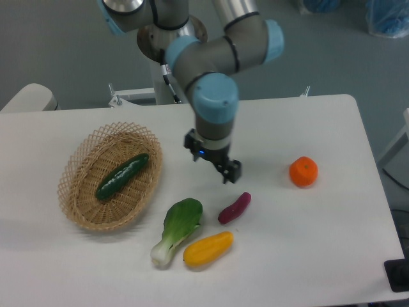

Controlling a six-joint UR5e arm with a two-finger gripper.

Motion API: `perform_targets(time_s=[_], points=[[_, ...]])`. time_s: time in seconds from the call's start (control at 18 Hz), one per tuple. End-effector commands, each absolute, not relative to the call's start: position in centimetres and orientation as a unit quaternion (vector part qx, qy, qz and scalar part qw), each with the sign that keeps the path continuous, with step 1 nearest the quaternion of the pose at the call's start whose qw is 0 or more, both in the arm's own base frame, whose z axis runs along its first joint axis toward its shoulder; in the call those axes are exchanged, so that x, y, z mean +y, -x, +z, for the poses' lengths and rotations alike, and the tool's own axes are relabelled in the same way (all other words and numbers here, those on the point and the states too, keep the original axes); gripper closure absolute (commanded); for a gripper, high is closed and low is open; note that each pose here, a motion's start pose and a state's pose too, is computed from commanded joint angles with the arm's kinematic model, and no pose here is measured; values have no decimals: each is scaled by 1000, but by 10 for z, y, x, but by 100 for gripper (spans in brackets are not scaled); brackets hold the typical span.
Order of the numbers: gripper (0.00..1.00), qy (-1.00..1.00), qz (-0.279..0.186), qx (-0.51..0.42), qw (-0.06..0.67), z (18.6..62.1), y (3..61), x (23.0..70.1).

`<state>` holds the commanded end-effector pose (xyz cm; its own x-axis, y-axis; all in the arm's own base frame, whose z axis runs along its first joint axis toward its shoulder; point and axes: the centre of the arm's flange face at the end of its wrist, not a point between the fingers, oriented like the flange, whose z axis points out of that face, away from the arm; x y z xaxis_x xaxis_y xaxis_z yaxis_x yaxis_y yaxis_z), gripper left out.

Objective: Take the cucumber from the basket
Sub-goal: 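Move the open gripper over the cucumber in the wicker basket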

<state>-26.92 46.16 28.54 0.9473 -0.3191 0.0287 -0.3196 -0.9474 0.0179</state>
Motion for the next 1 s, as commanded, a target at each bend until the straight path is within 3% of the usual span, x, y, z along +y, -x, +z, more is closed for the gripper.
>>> perform_targets(time_s=[0.5,1.0], points=[[0,-990,29,-130,37,261,155,488],[0,-998,34,-31,40,237,138,509]])
